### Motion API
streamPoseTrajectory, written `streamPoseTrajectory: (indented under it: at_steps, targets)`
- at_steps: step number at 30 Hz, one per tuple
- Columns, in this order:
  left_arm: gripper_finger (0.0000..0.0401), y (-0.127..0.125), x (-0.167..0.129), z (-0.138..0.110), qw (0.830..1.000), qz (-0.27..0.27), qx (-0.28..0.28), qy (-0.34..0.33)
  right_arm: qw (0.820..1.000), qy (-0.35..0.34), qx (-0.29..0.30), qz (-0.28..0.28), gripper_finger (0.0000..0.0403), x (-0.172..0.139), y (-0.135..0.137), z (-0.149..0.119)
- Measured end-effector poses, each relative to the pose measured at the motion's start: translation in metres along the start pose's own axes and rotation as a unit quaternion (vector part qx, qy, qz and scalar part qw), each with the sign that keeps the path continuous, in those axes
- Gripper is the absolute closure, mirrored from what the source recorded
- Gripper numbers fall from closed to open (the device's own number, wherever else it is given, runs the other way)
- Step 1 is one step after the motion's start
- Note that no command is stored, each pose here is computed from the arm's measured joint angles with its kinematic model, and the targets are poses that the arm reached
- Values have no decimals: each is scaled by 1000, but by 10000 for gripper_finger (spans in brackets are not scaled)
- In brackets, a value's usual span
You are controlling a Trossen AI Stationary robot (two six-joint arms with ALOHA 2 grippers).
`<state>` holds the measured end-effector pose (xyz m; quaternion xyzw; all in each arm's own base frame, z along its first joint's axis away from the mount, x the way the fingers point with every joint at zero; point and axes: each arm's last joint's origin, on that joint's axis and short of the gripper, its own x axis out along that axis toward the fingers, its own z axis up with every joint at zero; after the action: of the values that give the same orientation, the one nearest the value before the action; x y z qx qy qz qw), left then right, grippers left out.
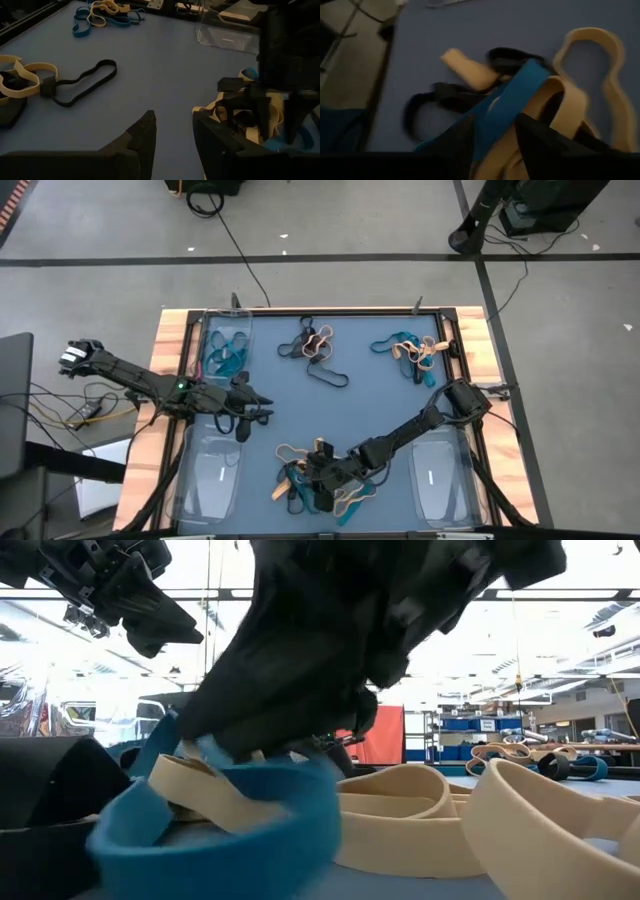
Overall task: Sort rubber bands into baskets
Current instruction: Put the blue rubber band into the top transparent bin
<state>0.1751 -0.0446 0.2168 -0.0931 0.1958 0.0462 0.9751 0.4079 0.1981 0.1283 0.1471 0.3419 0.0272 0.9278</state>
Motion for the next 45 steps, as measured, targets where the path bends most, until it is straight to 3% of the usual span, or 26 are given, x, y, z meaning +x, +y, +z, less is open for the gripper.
streamPoseTrajectory:
  at_steps: [3, 8, 16, 21, 31, 35, 39, 45]
  targets:
    - [268, 0, 0, 0, 1000, 0, 1, 2, 1000, -4, 1, 1, 284, 1, -2, 2]
    - [268, 0, 0, 0, 1000, 0, 0, 2, 1000, 3, -14, 18, 385, 1, -1, 2]
    - [268, 0, 0, 0, 1000, 0, -3, 1, 999, -13, -19, 31, 394, 1, 1, 6]
    - [268, 0, 0, 0, 1000, 0, -3, 2, 999, -15, -9, 28, 352, 1, 0, 7]
    - [268, 1, 0, -2, 1000, 3, -8, 11, 1000, -21, 1, -21, 206, 0, -2, 3]
    - [268, 0, 0, -2, 1000, 2, -9, 8, 999, -17, -3, -39, 190, 1, -4, 0]
    - [268, 1, 0, -2, 1000, 2, -9, 8, 999, -16, -4, -36, 233, 1, -4, 0]
    - [268, 1, 0, -2, 1000, 2, -9, 8, 999, -6, -4, -31, 355, 2, -6, 0]
